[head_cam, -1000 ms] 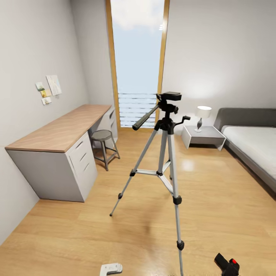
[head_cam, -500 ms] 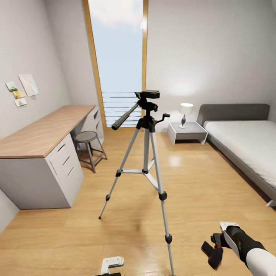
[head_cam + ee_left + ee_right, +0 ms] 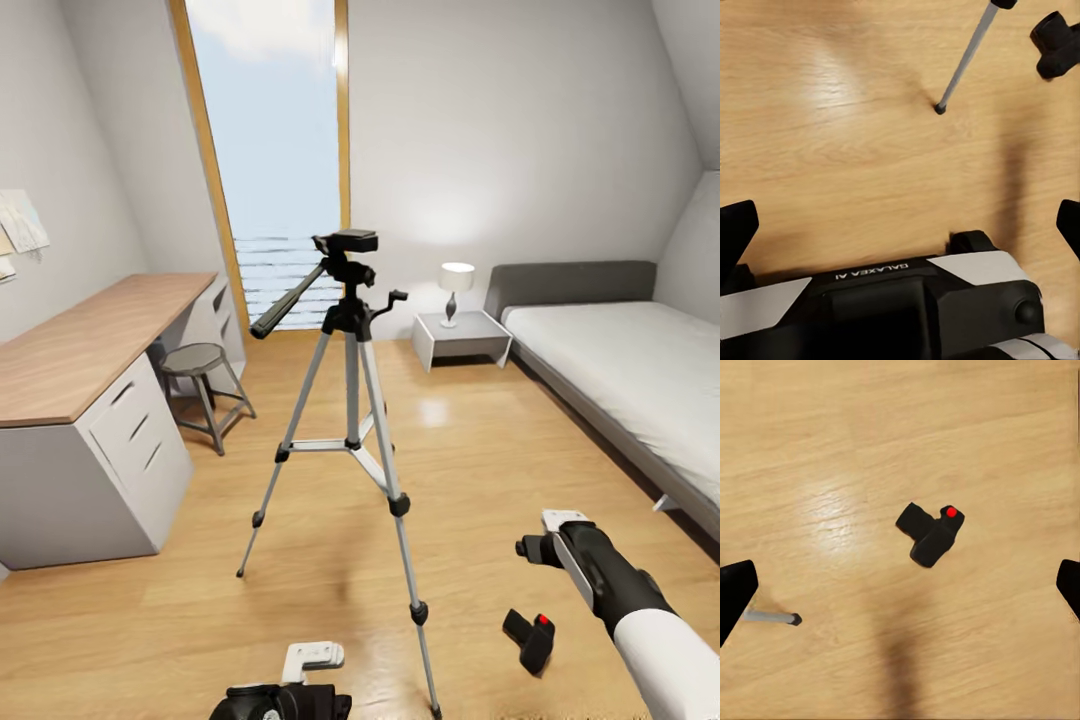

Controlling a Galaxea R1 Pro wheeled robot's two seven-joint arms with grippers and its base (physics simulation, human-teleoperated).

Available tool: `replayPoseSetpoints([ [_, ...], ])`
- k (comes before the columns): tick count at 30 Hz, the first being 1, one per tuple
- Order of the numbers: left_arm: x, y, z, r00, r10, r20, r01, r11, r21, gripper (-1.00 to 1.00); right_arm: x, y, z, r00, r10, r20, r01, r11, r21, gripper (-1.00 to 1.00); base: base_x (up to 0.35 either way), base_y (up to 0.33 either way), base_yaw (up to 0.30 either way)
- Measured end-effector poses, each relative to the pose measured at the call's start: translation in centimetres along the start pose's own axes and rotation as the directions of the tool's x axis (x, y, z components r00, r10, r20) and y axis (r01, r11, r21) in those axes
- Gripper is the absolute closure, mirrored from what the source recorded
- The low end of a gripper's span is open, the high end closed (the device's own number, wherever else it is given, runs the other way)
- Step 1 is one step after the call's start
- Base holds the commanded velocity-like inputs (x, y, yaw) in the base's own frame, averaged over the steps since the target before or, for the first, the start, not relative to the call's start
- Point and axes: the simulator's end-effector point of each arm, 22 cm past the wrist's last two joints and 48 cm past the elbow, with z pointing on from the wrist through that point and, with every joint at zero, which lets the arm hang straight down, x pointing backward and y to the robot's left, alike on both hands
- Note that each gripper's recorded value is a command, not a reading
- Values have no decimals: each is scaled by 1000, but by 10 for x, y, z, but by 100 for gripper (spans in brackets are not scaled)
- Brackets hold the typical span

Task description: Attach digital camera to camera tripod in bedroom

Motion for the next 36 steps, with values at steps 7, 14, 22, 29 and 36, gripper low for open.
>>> replayPoseSetpoints([
  [7,-3,1,-3,1000,-2,2,2,1000,-19,-100,-36,11,-16,998,-2,65,3,1000,-15,-100,0,0,-145],
  [14,-1,-7,-2,1000,17,-5,-17,1000,-17,-100,-60,16,-32,998,1,63,1,1000,-27,-100,0,0,-138],
  [22,4,-12,1,1000,25,-16,-26,1000,-6,-100,-85,21,-48,995,-2,104,5,999,-35,-100,0,0,-141],
  [29,2,-17,2,1000,12,-4,-12,1000,8,-100,-90,23,-50,994,-4,113,8,999,-37,-100,0,-28,-142],
  [36,2,-18,4,1000,4,3,-4,1000,14,-100,-89,32,-49,994,-6,111,11,999,-50,-100,0,-263,-141],
])
